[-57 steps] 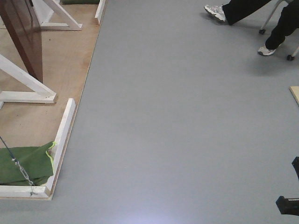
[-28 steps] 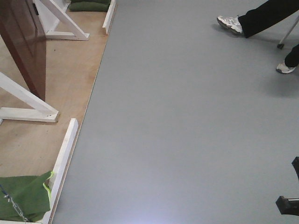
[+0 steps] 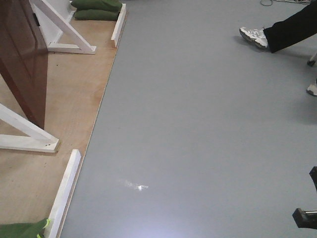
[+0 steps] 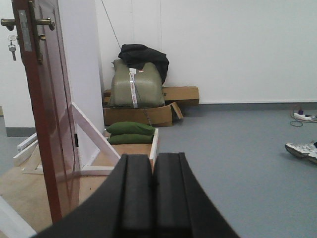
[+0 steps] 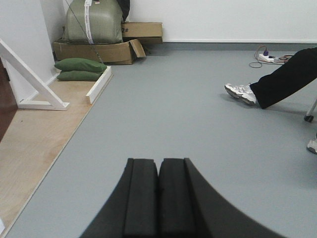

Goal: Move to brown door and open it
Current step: 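Drive closer and stop beside the brown door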

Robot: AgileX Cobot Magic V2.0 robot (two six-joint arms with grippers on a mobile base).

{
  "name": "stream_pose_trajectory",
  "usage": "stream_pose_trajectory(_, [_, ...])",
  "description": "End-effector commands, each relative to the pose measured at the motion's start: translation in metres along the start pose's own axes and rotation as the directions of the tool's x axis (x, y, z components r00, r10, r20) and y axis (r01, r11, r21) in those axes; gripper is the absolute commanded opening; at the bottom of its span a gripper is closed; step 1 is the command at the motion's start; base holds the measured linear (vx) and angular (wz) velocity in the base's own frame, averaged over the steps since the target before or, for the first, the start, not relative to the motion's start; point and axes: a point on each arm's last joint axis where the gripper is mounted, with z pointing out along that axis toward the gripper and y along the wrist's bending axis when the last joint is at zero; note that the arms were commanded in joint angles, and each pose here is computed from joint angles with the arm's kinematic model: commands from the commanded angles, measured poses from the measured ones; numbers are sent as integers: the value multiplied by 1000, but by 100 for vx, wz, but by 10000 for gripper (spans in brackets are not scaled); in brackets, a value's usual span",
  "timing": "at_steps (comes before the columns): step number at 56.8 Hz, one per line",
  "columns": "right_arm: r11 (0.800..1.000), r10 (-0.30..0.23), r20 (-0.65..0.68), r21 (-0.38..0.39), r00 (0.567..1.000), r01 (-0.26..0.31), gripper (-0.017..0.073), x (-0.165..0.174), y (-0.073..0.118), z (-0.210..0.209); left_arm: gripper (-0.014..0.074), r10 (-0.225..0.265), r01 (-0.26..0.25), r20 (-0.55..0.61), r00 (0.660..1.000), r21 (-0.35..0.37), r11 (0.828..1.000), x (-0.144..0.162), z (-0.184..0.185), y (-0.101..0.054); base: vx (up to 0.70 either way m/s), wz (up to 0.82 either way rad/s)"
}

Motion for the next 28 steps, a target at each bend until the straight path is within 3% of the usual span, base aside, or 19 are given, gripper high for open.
stream_pose_trajectory(1, [1000, -5, 85, 5, 996, 5, 0, -6, 0, 0, -3, -7, 5, 109, 994, 12, 1000, -13, -2, -1, 33, 1])
stream_pose_trajectory(28, [1000, -5, 85, 5, 996, 5, 0, -6, 0, 0, -3, -7, 5, 109, 994, 12, 1000, -13, -2, -1, 35, -3])
